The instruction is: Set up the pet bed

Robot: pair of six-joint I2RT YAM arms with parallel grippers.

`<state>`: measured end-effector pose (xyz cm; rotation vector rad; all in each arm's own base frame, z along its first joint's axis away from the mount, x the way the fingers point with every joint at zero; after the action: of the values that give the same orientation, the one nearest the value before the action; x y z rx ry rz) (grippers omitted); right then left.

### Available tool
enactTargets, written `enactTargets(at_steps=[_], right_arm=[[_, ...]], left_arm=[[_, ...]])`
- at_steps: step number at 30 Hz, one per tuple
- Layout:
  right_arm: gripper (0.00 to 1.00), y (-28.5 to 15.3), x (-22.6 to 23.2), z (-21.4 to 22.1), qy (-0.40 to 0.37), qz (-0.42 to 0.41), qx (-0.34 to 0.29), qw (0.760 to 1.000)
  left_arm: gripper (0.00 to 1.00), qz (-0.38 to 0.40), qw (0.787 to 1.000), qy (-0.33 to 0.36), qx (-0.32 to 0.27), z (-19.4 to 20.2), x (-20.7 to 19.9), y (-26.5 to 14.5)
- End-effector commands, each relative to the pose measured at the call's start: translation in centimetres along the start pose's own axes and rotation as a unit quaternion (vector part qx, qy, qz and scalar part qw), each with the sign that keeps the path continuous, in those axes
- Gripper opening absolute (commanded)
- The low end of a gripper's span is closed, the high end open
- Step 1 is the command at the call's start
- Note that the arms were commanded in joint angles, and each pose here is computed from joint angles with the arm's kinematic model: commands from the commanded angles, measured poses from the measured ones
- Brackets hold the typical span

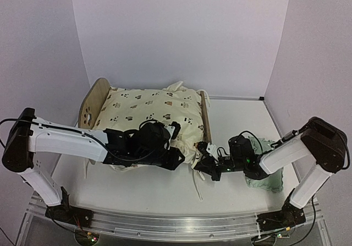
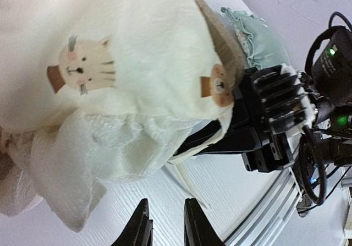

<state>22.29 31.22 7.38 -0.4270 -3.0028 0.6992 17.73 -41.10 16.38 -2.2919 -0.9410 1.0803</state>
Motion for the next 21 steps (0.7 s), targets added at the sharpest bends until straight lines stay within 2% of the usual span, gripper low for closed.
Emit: enactTargets(at_steps=[1, 9, 21], right_arm=[[0.00, 0.5, -1.0, -2.4, -0.042, 0.010, -0.034, 0.999], [0.00, 0.8, -0.7, -2.1, -0.054, -0.001, -0.031, 0.998], [0.00, 0.9, -0.2, -1.9, -0.059, -0.018, -0.032, 0.998]], left_arm=[[0.16, -0.013, 1.000, -0.023, -0.005, 0.0, 1.5, 0.1], [0.05, 0.072, 0.996, -0.037, 0.029, 0.5, 0.3, 2.1], [0.02, 0.129, 0.988, -0.067, 0.054, 0.6, 0.4, 4.5]])
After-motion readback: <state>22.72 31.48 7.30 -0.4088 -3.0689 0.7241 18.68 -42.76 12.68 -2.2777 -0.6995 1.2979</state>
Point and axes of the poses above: each gripper's point midway between its finger pads, its own y axis out along the fingers, its own x axis along the line the jaws close on, z = x × y, the point moved 2 cm from there along -y, back along the fingers, and after that the axes turned 6 degrees about -y, right-handed, at the moved point
